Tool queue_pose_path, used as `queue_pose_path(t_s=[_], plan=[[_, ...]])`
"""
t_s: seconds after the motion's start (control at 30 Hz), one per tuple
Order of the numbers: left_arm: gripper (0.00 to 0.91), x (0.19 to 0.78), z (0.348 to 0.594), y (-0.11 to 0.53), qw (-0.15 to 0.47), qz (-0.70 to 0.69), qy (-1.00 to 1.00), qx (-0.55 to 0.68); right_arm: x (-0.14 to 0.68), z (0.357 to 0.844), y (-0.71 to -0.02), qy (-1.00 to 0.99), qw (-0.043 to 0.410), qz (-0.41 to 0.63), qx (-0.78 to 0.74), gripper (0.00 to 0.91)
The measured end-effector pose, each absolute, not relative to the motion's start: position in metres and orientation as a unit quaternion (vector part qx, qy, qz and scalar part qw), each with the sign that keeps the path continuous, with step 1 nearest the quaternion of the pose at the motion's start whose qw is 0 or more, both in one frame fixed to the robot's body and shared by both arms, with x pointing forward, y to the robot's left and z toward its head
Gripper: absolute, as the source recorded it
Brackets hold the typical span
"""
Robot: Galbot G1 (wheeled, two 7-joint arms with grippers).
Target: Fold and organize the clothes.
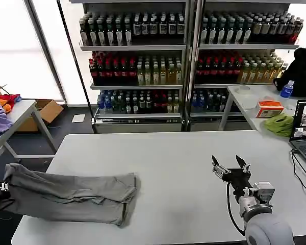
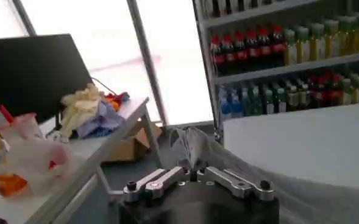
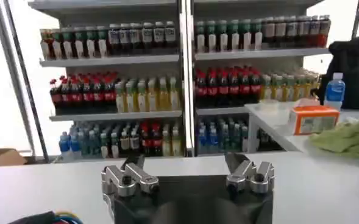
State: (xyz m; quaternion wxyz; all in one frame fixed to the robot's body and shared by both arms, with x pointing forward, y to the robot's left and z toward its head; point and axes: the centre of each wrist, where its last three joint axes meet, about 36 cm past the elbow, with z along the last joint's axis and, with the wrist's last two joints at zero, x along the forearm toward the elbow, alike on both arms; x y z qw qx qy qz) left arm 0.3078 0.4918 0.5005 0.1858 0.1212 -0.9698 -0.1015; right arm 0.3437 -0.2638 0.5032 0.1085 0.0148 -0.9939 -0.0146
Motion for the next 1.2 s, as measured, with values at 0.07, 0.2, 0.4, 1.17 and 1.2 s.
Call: queue_pose_path(t_s=[0.07, 0.2, 0.4, 1.17, 1.2], plan=[[0.000, 0.310, 0.506, 0.489, 0.179, -0.107, -0.971, 0.121, 0.345, 0.502, -0.264, -0.994, 0.107, -0.014, 0.015, 0.907], [0.000, 0.314, 0.508, 0.470, 0.173, -0.116, -0.972, 0.106, 0.349, 0.500, -0.262, -0.994, 0.107, -0.011, 0.016, 0.907], [0.000, 0.312, 0.493, 0.424, 0.173, -0.108, -0.977, 0.070, 0.348, 0.496, -0.257, -0.994, 0.106, -0.009, 0.019, 0.907], [0.000, 0.315, 0.447, 0.295, 0.201, -0.020, -0.979, -0.043, 0.311, 0.505, -0.258, -0.995, 0.098, 0.006, -0.009, 0.907], [0.000, 0.315, 0.447, 0.291, 0.202, -0.018, -0.978, -0.047, 0.309, 0.506, -0.258, -0.995, 0.098, 0.008, -0.010, 0.907]])
